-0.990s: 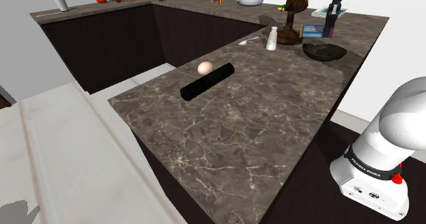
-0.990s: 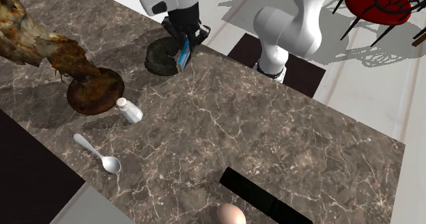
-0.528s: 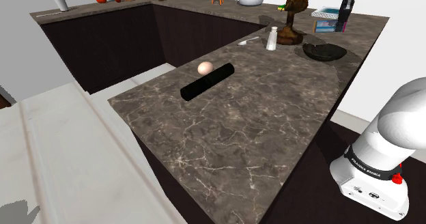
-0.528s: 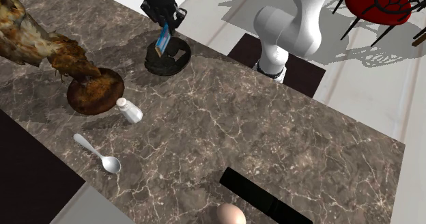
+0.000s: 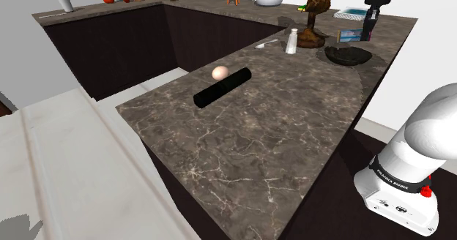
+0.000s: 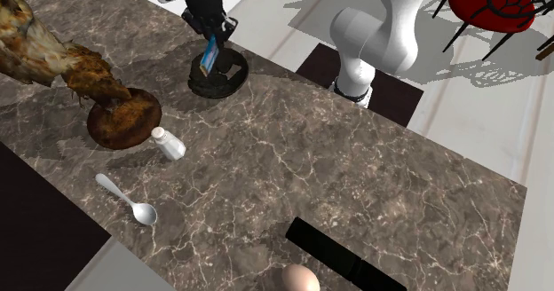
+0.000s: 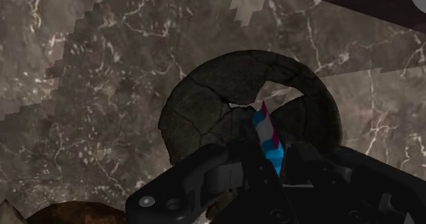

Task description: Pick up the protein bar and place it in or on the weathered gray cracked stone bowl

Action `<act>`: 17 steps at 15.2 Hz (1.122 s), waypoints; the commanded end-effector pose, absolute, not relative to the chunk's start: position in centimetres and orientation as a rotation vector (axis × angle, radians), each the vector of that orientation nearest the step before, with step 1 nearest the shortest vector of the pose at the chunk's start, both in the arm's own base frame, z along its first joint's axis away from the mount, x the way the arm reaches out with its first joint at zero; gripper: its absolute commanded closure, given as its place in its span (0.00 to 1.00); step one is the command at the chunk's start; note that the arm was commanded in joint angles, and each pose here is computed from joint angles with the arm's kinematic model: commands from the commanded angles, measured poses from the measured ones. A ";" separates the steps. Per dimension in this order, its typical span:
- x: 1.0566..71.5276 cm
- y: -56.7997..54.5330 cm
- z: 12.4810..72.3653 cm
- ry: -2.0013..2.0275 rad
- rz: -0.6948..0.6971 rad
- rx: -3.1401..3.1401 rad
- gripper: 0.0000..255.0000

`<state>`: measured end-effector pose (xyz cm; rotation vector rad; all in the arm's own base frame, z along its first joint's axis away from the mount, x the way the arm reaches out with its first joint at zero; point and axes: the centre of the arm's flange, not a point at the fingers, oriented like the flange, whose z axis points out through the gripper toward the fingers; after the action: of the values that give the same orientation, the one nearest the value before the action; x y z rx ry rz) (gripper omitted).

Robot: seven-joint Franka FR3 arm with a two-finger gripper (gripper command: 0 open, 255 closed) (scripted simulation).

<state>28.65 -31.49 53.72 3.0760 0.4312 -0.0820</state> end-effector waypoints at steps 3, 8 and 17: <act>28.6 -31.6 51.6 0.431 -0.081 3.076 1.00; 28.6 -31.6 49.5 0.431 -0.081 3.076 1.00; 28.6 -31.6 49.5 0.431 -0.081 3.076 0.00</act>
<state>28.64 -31.61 49.54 3.0757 0.4313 -0.0813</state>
